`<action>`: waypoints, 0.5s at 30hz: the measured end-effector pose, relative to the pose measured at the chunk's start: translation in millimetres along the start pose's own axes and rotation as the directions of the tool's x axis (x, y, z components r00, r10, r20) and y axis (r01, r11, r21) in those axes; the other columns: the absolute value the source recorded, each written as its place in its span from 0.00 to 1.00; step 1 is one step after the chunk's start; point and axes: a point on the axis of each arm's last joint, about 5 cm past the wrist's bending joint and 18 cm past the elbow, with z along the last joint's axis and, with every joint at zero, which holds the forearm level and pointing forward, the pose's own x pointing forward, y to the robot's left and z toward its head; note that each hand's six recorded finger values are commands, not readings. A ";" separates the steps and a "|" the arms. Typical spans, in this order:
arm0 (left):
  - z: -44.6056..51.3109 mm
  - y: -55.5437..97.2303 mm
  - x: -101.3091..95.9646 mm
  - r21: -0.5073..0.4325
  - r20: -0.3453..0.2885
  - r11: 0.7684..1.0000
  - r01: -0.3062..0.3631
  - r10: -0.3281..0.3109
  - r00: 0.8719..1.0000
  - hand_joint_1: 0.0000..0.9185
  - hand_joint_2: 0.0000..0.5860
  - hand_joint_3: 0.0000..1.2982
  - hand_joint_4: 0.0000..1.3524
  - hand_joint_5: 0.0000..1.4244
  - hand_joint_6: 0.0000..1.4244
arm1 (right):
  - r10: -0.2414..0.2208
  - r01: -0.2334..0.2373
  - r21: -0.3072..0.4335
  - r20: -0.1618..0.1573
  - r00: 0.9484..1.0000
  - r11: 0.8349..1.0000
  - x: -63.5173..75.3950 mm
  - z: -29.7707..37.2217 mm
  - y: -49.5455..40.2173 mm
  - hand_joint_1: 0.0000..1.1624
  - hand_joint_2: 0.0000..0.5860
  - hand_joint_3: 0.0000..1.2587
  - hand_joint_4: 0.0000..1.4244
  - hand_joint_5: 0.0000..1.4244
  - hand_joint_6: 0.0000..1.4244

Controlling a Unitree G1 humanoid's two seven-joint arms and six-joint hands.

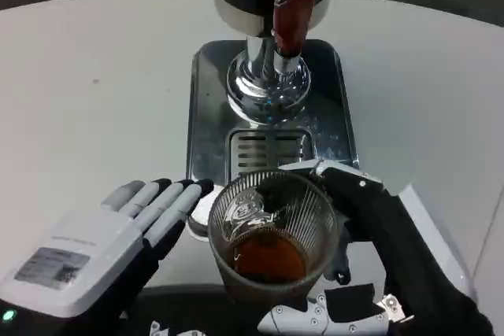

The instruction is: Grasp the cup under the faucet to collect the drink, then remove the cup.

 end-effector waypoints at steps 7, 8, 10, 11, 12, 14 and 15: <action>0.0 -0.4 1.4 0.013 -0.022 1.000 -0.013 0.013 1.000 0.00 0.07 0.00 0.00 0.00 0.00 | -0.009 0.009 -0.001 0.006 1.000 1.000 -0.9 0.3 0.2 0.97 0.19 0.52 0.64 0.67 0.92; 0.0 -0.5 1.6 0.011 -0.023 1.000 -0.017 0.017 1.000 0.00 0.07 0.00 0.00 0.00 0.00 | -0.012 0.012 -0.001 0.008 1.000 1.000 -0.9 0.4 0.2 0.97 0.20 0.52 0.64 0.67 0.92; 0.0 -0.5 1.9 0.008 -0.025 1.000 -0.023 0.023 0.999 0.00 0.08 0.00 0.00 0.00 0.00 | -0.016 0.016 0.000 0.009 1.000 1.000 -1.0 0.6 0.1 0.97 0.20 0.52 0.64 0.67 0.92; 0.0 -0.5 2.0 0.008 -0.026 1.000 -0.024 0.024 0.999 0.00 0.08 0.00 0.00 0.00 0.00 | -0.018 0.018 0.000 0.009 1.000 1.000 -1.0 0.6 0.1 0.97 0.20 0.52 0.64 0.67 0.93; 0.0 -0.4 2.1 0.007 -0.026 1.000 -0.024 0.025 0.999 0.00 0.08 0.00 0.00 0.00 0.00 | -0.020 0.020 0.000 0.009 1.000 1.000 -1.1 0.6 0.1 0.97 0.20 0.52 0.64 0.67 0.93; 0.1 -0.4 2.3 0.007 -0.026 1.000 -0.025 0.025 0.999 0.00 0.08 0.00 0.00 0.00 0.00 | -0.021 0.021 0.000 0.009 1.000 1.000 -1.1 0.6 0.1 0.97 0.21 0.52 0.65 0.67 0.93; 0.1 -0.4 2.4 0.007 -0.026 1.000 -0.025 0.025 0.999 0.00 0.08 0.00 0.00 0.00 0.00 | -0.021 0.021 0.000 0.009 1.000 1.000 -1.1 0.6 0.1 0.97 0.21 0.52 0.65 0.67 0.93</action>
